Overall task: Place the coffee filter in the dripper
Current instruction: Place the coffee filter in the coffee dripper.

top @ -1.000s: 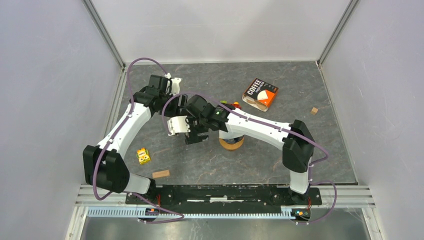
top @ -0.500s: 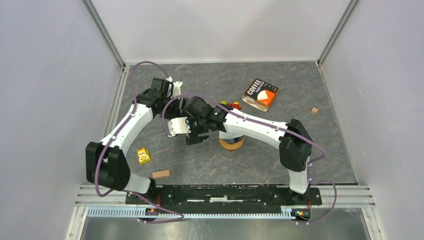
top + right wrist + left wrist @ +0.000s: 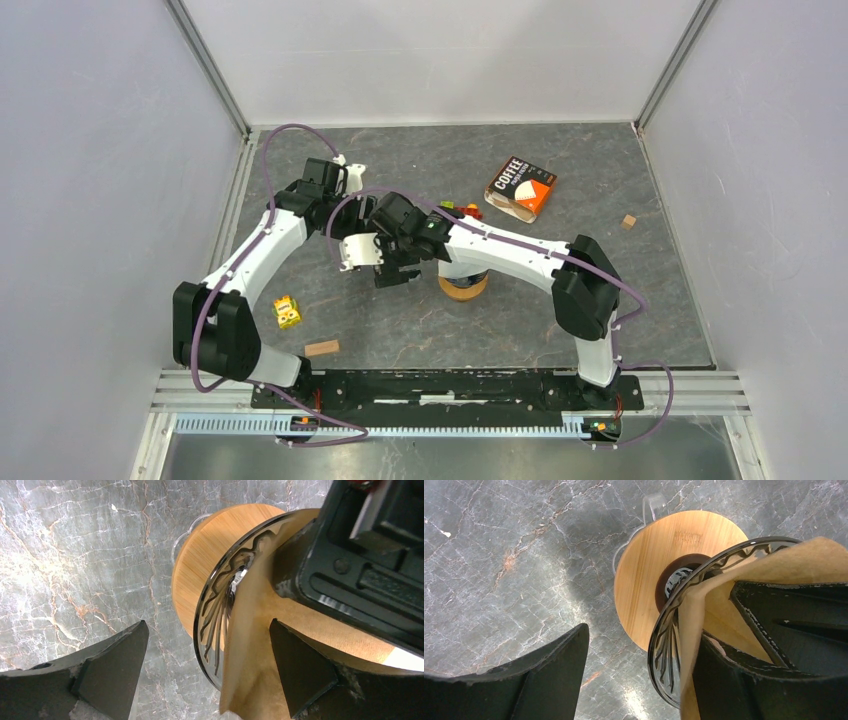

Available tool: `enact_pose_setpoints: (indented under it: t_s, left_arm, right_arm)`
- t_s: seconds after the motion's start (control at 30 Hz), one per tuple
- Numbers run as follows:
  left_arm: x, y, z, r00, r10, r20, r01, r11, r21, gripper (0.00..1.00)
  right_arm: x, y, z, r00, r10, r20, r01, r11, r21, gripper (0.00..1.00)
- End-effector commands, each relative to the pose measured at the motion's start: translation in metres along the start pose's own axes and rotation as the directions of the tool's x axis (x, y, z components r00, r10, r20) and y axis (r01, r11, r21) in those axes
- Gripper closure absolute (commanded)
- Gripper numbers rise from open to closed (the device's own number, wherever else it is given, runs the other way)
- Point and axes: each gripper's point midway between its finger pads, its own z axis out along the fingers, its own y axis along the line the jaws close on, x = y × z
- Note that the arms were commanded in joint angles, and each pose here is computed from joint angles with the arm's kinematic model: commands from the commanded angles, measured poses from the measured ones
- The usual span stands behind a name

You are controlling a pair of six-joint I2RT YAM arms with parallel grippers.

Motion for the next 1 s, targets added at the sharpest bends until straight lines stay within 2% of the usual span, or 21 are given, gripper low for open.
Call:
enact_pose_setpoints:
  t_s: [0.0, 0.97]
  left_arm:
    - [-0.009, 0.003, 0.003, 0.998, 0.054, 0.04, -0.054, 0.999, 0.004, 0.23]
    - [0.0, 0.009, 0.013, 0.997, 0.074, 0.018, -0.074, 0.997, -0.011, 0.22]
  right_arm:
    - [0.004, -0.001, 0.003, 1.0, -0.003, -0.007, 0.003, 1.0, 0.008, 0.02]
    - [0.009, 0.007, 0.015, 1.0, 0.007, -0.01, -0.007, 1.0, -0.014, 0.02]
